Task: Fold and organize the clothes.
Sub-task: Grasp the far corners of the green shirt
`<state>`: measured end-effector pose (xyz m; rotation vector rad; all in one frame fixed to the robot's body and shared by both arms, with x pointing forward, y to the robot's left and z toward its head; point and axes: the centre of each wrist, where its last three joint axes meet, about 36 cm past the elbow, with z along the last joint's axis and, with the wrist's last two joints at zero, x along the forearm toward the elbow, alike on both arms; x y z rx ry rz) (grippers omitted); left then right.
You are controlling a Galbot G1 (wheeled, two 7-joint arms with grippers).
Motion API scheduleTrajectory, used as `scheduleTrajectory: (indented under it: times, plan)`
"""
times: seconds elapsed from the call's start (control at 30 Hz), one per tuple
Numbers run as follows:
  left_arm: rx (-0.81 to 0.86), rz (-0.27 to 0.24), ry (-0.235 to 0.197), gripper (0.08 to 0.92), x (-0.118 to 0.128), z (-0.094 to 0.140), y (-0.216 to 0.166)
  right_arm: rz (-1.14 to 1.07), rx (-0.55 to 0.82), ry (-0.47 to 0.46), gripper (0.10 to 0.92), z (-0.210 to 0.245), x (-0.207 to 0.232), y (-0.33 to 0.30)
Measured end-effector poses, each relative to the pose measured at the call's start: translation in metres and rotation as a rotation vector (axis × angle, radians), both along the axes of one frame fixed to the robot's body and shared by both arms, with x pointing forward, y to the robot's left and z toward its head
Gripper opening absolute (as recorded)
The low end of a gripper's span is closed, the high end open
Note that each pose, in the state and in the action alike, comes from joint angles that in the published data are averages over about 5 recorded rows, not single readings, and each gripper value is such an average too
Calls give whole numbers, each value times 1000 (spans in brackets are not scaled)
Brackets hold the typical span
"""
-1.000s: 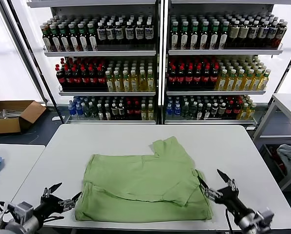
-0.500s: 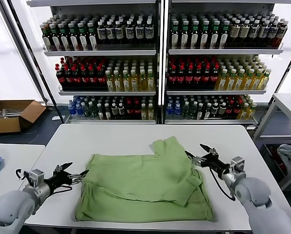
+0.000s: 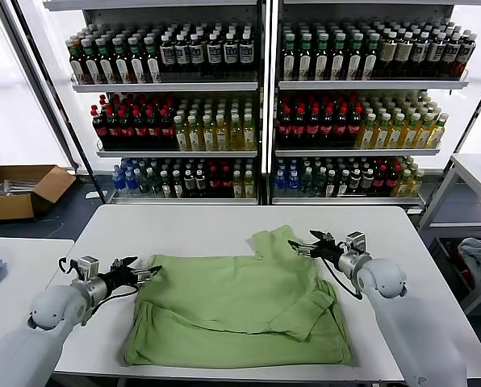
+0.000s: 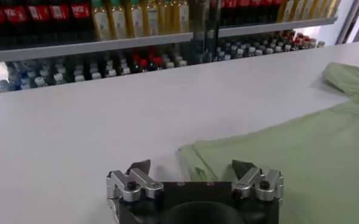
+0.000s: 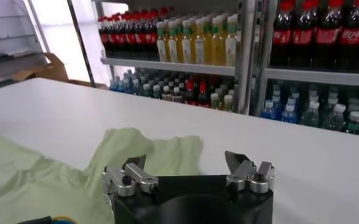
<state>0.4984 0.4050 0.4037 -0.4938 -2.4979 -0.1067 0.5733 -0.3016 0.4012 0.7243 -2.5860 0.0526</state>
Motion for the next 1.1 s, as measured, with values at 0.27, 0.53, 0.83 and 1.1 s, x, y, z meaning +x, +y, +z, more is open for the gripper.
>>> scheduleTrajectory:
  times: [0.27, 0.53, 0.83, 1.1]
  plan:
    - [1, 5, 15, 823, 18, -8, -3, 10, -12, 42, 732, -12, 9, 14]
    - [-1, -14, 32, 667, 20, -15, -8, 21, -12, 61, 524, -18, 12, 23]
    - [6, -23, 51, 398, 18, -18, -6, 18, -7, 67, 238, -19, 11, 26]
    - [18, -30, 55, 173, 14, -17, -7, 10, 21, 54, 106, -12, 5, 28]
